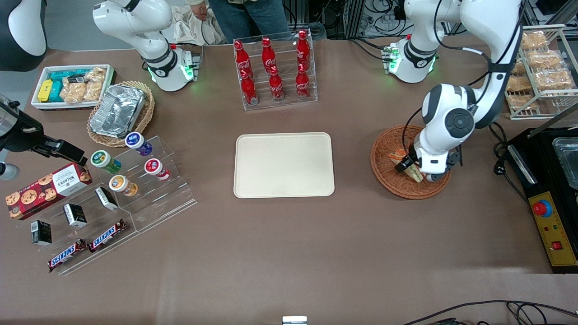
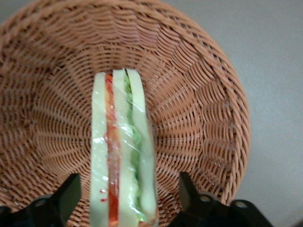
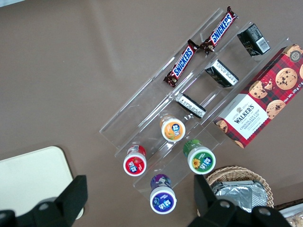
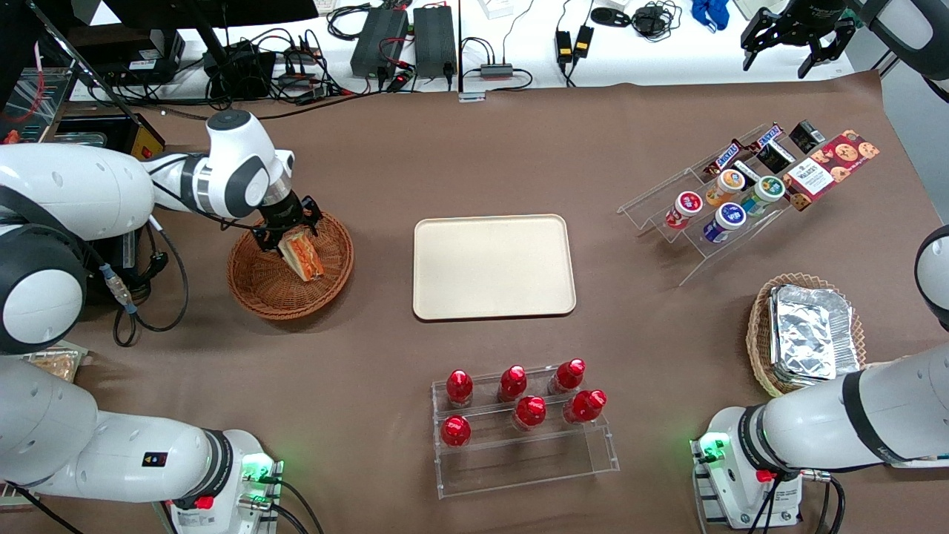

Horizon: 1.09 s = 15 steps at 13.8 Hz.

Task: Place sandwich from basket to tray
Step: 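Lower the open left gripper over the wrapped sandwich in the basket, then close the left gripper on the sandwich and lift it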

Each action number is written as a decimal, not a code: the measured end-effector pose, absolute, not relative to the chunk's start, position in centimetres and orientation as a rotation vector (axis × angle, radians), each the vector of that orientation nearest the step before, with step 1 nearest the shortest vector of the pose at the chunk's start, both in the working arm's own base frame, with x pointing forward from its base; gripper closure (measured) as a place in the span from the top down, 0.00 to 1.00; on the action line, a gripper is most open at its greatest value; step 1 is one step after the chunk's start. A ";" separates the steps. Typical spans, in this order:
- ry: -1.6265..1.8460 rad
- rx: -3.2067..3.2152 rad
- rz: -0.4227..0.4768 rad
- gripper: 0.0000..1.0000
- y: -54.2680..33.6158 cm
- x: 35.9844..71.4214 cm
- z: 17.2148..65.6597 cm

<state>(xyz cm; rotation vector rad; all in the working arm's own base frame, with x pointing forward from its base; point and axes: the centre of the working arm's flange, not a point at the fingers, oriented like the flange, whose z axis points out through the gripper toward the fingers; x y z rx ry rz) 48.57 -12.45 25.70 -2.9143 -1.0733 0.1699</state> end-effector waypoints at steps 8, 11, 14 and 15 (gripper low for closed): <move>-1.095 -2.909 0.159 0.29 -13.1 49.5 27.4; -1.074 -2.870 0.246 0.27 -13.7 52.5 33.9; -1.057 -2.873 0.258 0.24 -14.3 55.5 42.7; -1.046 -2.872 0.268 0.19 -14.3 55.8 44.5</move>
